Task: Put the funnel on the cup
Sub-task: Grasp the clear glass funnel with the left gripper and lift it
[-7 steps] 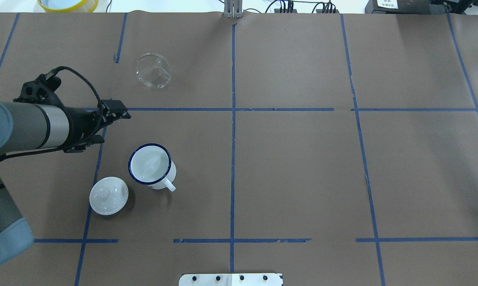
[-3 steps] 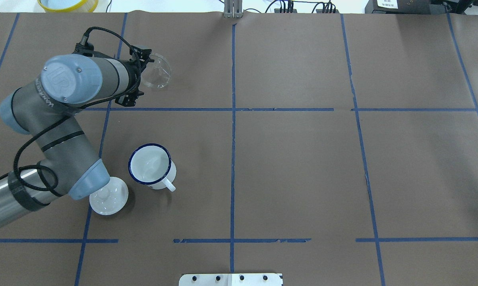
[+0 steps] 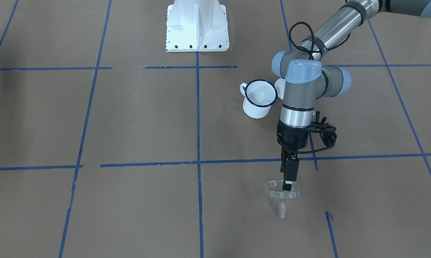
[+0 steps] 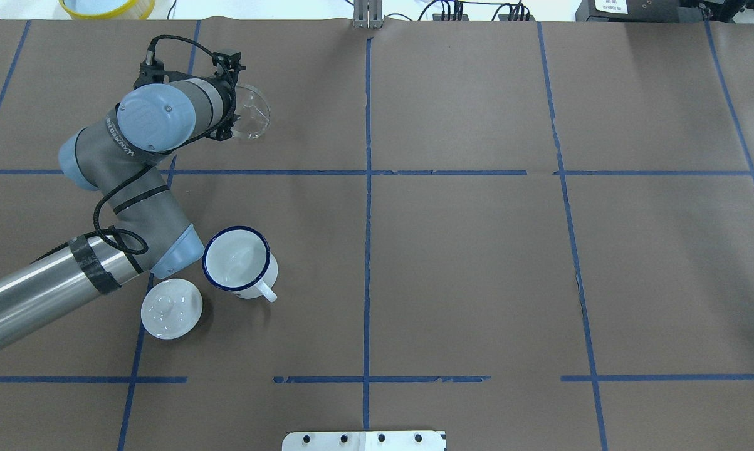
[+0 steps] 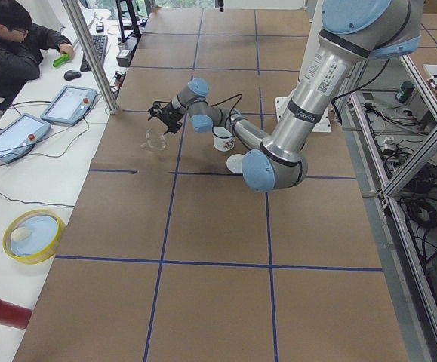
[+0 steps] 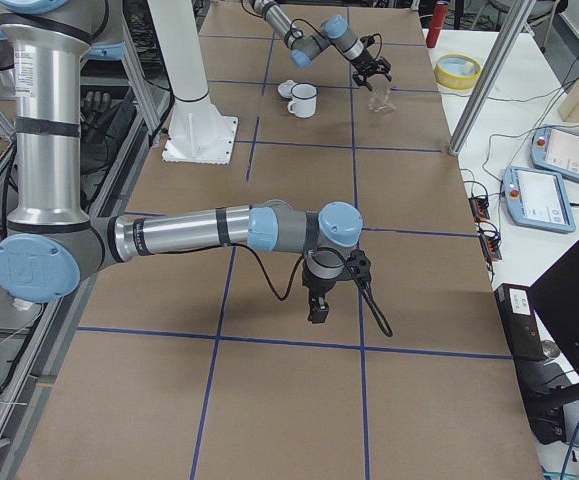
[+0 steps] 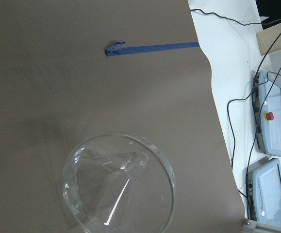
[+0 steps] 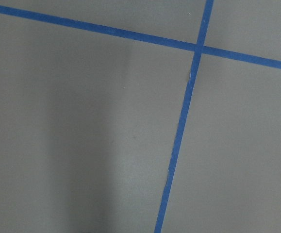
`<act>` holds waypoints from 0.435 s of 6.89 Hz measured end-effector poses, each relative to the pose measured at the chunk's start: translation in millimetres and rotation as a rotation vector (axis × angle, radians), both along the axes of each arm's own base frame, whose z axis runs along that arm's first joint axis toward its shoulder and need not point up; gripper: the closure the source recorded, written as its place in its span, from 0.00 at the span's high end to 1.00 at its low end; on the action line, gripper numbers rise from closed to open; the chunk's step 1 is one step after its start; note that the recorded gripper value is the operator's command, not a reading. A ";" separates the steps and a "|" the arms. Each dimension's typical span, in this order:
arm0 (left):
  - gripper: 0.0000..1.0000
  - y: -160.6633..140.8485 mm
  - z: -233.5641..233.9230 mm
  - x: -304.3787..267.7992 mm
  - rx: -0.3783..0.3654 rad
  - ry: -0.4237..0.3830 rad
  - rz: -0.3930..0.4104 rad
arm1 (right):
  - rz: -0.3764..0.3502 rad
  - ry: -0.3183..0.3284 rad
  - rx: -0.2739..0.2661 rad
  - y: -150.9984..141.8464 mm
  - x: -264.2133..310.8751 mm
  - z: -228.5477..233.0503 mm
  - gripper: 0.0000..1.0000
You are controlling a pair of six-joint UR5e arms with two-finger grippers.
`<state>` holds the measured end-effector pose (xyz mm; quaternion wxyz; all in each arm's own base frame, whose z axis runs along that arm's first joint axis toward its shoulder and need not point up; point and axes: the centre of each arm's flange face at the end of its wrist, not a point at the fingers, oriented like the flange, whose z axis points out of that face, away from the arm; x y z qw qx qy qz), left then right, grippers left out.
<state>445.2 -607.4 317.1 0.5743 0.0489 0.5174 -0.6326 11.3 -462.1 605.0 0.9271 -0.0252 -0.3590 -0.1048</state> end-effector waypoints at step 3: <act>0.58 -25.8 16.5 17.6 0.000 -0.001 -0.019 | 0.000 0.000 0.000 0.0 0.0 0.0 1.00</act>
